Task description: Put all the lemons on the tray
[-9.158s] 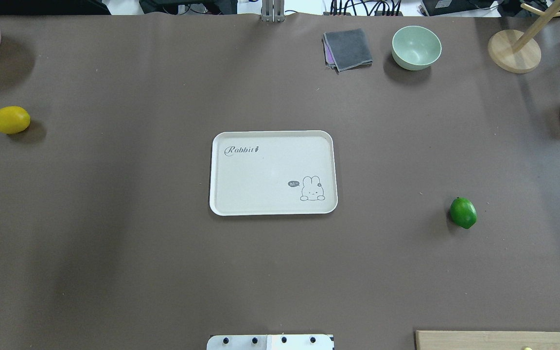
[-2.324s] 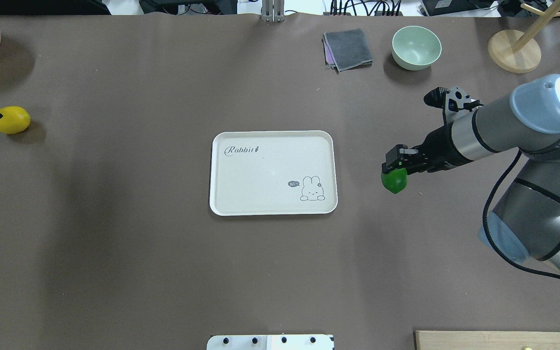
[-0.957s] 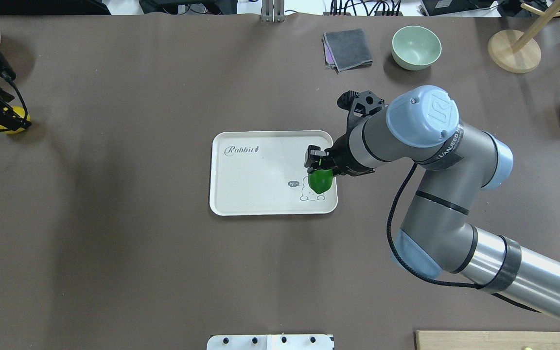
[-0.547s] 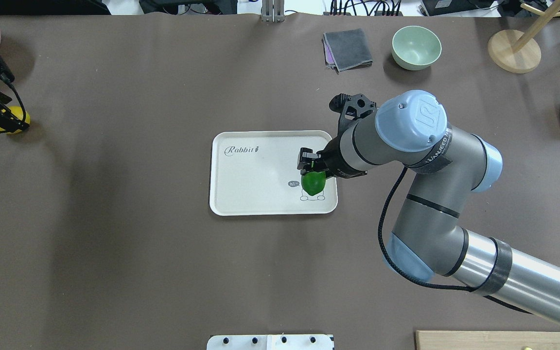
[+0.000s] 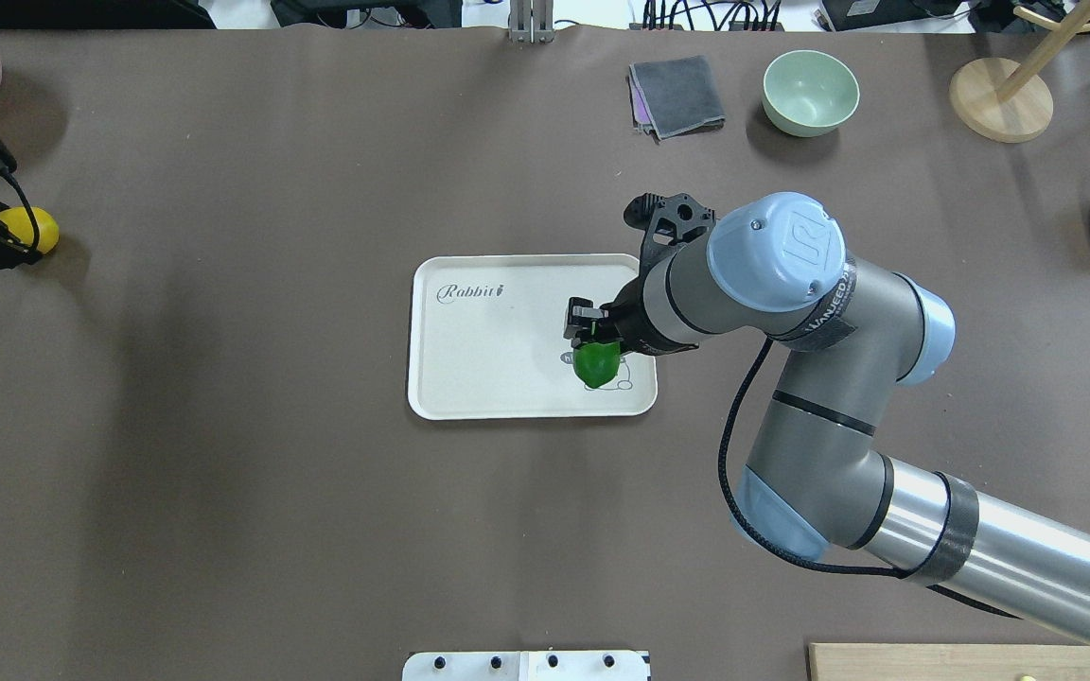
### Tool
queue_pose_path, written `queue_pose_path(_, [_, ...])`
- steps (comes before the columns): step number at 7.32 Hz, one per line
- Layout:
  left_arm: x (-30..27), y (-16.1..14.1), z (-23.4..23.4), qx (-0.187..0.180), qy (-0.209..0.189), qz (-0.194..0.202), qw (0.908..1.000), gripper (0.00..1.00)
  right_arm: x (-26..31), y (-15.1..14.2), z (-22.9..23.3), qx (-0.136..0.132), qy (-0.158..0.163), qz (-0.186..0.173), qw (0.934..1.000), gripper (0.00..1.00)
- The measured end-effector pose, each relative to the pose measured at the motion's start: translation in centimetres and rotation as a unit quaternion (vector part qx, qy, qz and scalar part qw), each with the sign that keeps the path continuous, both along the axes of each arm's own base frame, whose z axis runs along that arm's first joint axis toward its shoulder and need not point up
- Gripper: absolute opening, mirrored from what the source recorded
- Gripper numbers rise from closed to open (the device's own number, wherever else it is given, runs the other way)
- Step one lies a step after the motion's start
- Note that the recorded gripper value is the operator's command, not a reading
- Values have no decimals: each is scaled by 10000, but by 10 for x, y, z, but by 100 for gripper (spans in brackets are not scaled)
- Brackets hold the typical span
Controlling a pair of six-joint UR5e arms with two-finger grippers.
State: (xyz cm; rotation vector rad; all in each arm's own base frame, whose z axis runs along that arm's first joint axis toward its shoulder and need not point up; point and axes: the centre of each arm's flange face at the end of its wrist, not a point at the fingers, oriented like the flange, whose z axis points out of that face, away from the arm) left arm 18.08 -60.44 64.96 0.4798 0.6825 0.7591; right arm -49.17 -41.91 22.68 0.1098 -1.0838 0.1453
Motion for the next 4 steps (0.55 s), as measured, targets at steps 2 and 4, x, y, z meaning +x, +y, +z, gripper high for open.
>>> queue_pose_path(2, [-3,-4,-12,7,88,-13,10000,0,-10,1,9,0,96,6,10000,0])
queue_pose_path(4, [-13,-18,-57,-169,290,-41,9994,0,-28,1,12,-30,185,-45,9998,0])
